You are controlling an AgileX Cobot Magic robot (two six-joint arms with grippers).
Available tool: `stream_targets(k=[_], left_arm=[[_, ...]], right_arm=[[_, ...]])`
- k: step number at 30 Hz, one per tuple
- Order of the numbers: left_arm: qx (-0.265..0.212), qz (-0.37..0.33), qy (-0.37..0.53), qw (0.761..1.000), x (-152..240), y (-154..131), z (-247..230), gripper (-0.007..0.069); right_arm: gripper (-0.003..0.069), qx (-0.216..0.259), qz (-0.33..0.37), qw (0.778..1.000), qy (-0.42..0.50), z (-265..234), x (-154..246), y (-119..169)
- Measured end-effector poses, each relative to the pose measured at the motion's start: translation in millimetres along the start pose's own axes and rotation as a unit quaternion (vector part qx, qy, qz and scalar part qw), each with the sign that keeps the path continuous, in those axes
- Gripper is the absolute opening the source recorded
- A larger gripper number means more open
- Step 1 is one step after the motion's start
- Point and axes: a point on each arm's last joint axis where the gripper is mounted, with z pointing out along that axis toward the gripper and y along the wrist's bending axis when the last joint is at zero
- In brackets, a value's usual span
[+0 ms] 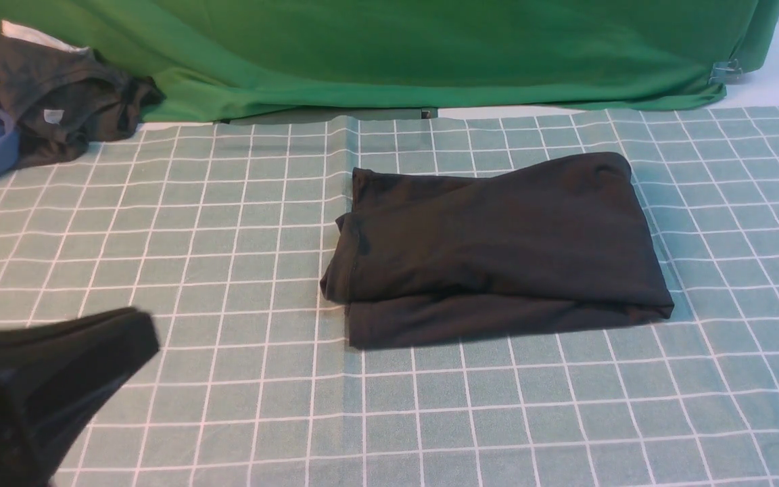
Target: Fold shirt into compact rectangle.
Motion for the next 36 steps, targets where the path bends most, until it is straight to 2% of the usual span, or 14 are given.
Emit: stream_targets(k=[5,8,22,27,28,29,30,32,33,36], left_arm=[[0.019,0.021,-0.059,0.998,6.3,3.0,-14.2,0.0008],[0.014,0.024,-0.083,0.996,4.4,2.5,-20.0,0.0010],[0.013,0.026,-0.083,0.996,5.7,3.0,-19.6,0.0011],[0.006,0.078,-0.115,0.990,5.6,3.5,-18.6,0.0013],[0.008,0.087,-0.125,0.988,7.5,4.4,-18.0,0.0013],[0.043,0.095,-0.124,0.987,7.3,4.4,-18.1,0.0013],[0.000,0.096,-0.138,0.986,10.0,6.0,-17.5,0.0013],[-0.034,0.114,-0.156,0.981,18.5,12.4,-16.5,0.0013],[-0.072,0.116,-0.157,0.978,29.8,20.0,-15.4,0.0013],[-0.146,0.113,-0.156,0.970,53.0,34.1,-15.8,0.0013]], right_arm=[[0.0123,0.000,0.000,1.000,-0.003,-1.0,-0.6,0.0],[0.0154,0.000,0.001,1.000,-0.002,-1.0,-0.4,0.0],[0.0205,0.000,0.001,1.000,-0.002,-1.0,-0.4,0.1],[0.0218,0.000,0.001,1.000,-0.002,-1.0,-0.4,0.1],[0.0221,0.000,0.001,1.000,-0.002,-1.0,-0.4,0.1],[0.0222,0.000,0.001,1.000,-0.002,-1.0,-0.4,0.1],[0.0223,0.000,0.001,1.000,-0.002,-1.0,-0.4,0.1],[0.0226,0.000,0.001,1.000,-0.002,-1.0,-0.4,0.1],[0.0230,0.000,0.001,1.000,-0.001,-1.0,-0.3,0.1],[0.0234,0.000,0.001,1.000,-0.001,-1.0,-0.3,0.1]])
